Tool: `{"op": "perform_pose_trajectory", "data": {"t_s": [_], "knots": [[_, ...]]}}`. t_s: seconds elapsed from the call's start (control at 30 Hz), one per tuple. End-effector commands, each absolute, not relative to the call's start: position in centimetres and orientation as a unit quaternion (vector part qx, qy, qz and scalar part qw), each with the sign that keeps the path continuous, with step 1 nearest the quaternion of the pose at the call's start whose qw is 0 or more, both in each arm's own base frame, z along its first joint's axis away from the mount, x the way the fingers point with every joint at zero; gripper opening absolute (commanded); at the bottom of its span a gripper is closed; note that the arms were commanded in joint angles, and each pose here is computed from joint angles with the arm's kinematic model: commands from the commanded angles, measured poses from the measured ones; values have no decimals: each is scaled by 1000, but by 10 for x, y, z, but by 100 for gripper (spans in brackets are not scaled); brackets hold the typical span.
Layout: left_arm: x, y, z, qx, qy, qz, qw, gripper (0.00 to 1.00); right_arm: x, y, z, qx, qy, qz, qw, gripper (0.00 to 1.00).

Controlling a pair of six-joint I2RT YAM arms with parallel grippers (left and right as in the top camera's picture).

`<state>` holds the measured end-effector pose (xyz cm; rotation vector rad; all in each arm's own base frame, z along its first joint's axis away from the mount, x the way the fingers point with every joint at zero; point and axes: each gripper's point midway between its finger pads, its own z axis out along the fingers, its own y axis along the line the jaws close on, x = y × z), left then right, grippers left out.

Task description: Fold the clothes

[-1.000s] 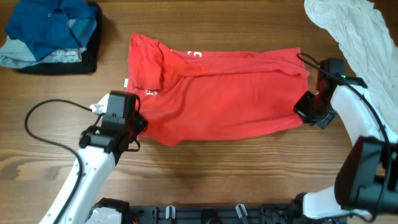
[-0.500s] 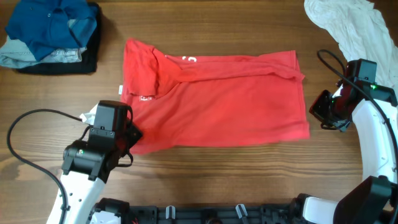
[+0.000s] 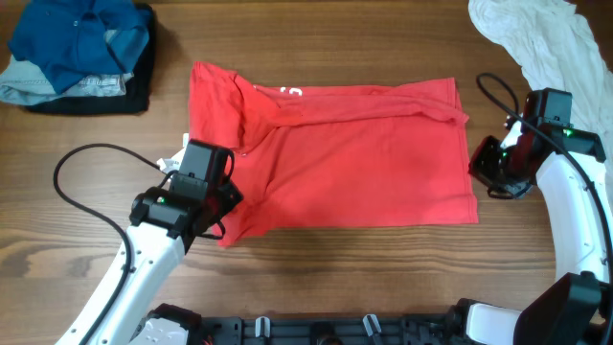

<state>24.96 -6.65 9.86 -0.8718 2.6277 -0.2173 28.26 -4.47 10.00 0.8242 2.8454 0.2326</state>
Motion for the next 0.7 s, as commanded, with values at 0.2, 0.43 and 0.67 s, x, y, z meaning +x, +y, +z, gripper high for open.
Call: {"op": "perform_pose_trajectory", "data": {"t_s": [0.2, 0.43, 0.67], "knots": [[262, -46, 105, -326, 919, -39, 217, 4, 223, -41, 60, 315, 948, 39, -20, 75], [266, -43, 106, -332, 915, -42, 224, 4, 213, -46, 28, 330, 944, 19, -14, 74], [266, -43, 106, -332, 915, -42, 223, 4, 219, -56, 11, 328, 945, -4, 0, 73]]}}
